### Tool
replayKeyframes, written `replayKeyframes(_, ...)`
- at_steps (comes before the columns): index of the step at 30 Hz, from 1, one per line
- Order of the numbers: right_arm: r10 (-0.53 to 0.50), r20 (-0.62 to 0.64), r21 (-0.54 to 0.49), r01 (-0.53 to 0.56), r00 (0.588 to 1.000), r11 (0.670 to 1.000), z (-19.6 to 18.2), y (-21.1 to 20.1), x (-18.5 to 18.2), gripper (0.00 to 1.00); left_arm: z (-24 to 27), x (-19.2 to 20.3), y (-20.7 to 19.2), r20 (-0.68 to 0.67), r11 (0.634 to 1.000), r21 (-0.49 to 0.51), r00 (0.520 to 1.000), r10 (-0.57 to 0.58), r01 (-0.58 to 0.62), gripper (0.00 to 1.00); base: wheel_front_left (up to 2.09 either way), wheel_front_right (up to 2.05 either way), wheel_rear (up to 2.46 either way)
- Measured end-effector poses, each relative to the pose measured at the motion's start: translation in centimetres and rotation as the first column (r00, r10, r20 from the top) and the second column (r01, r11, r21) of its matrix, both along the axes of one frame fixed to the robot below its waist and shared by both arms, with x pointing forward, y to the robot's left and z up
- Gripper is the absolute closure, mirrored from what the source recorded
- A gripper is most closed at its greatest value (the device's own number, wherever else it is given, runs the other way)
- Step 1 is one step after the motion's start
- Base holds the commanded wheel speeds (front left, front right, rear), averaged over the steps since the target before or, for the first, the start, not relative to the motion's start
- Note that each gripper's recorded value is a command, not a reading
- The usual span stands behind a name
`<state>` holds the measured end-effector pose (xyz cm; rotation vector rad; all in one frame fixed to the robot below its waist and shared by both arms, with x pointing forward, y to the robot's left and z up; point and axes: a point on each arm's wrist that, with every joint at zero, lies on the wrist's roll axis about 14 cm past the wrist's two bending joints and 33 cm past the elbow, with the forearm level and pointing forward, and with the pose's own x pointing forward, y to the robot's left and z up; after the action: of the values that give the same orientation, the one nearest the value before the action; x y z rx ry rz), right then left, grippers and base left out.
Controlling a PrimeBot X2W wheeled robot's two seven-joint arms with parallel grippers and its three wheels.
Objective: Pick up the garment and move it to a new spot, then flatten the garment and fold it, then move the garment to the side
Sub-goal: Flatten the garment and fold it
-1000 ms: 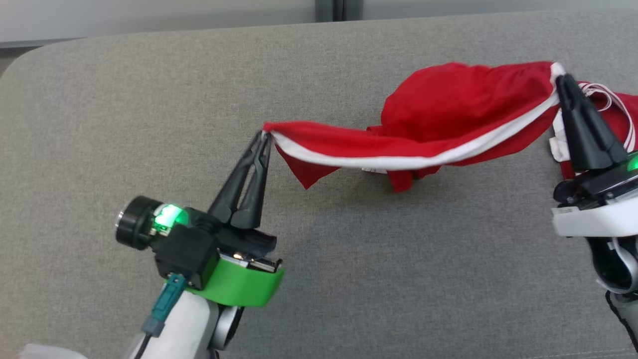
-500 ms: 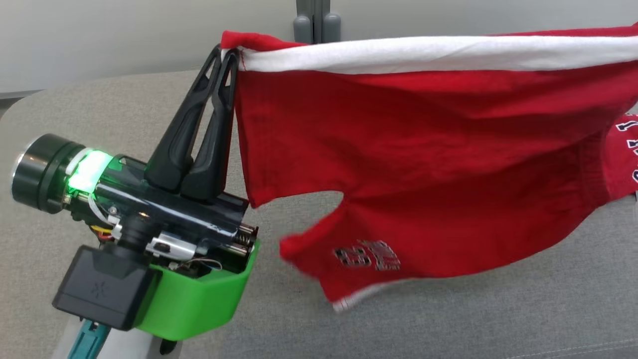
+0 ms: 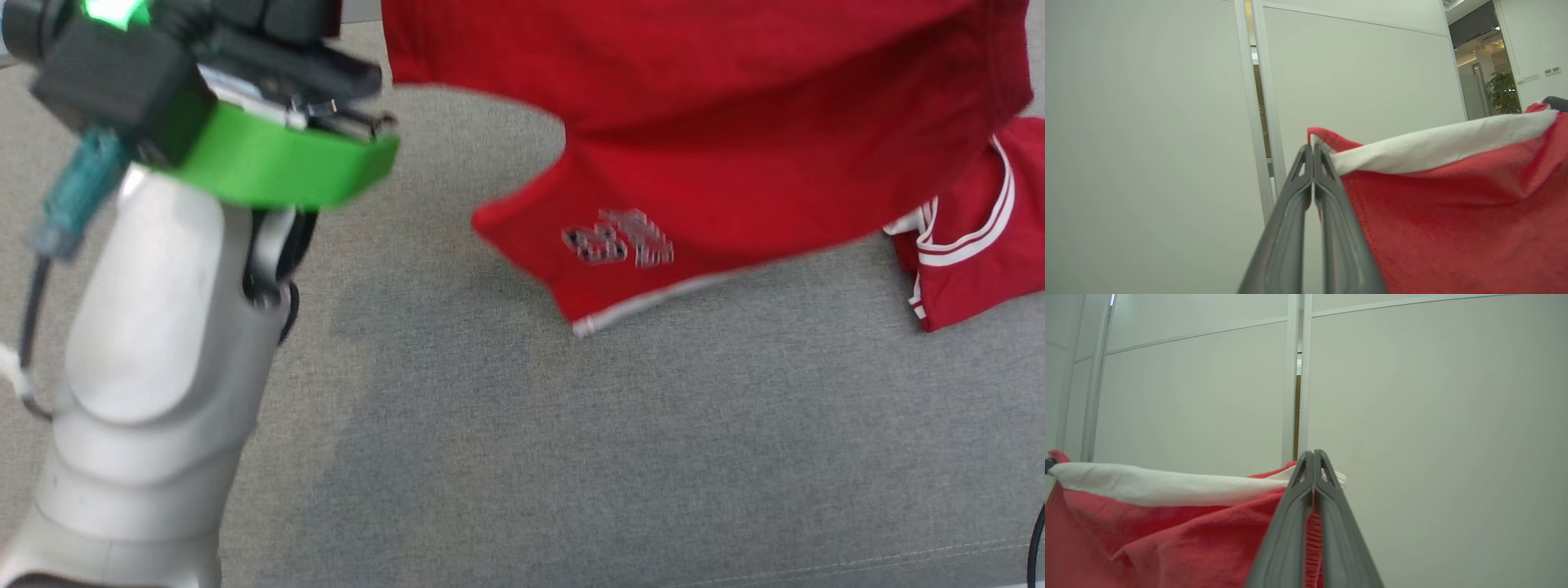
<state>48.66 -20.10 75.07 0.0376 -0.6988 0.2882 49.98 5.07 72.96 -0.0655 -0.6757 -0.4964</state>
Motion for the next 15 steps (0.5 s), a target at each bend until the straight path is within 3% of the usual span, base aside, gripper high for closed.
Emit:
replayKeyframes(7, 0.059, -0.024, 0.070, -0.057, 0.998, 0.996, 1.2, 2.7, 8.6, 1.00, -0.3, 9.7, 2.9, -0.111, 0.993, -0.063, 0.989, 0.097, -0.105, 1.00, 0.00, 0.00, 0.00)
replayKeyframes(10, 0.073, -0.146, 0.087, -0.061, 0.987, 0.994, -1.8, 4.2, 11.8, 1.00, -3.3, 12.5, 4.5, -0.234, 0.983, -0.071, 0.961, 0.147, -0.168, 1.00, 0.00, 0.00, 0.00)
replayKeyframes(15, 0.052, -0.357, 0.050, -0.037, 0.933, 0.998, -8.2, 5.9, 14.0, 1.00, -11.5, 14.1, 5.9, -0.480, 0.968, -0.041, 0.855, 0.197, -0.247, 1.00, 0.00, 0.00, 0.00)
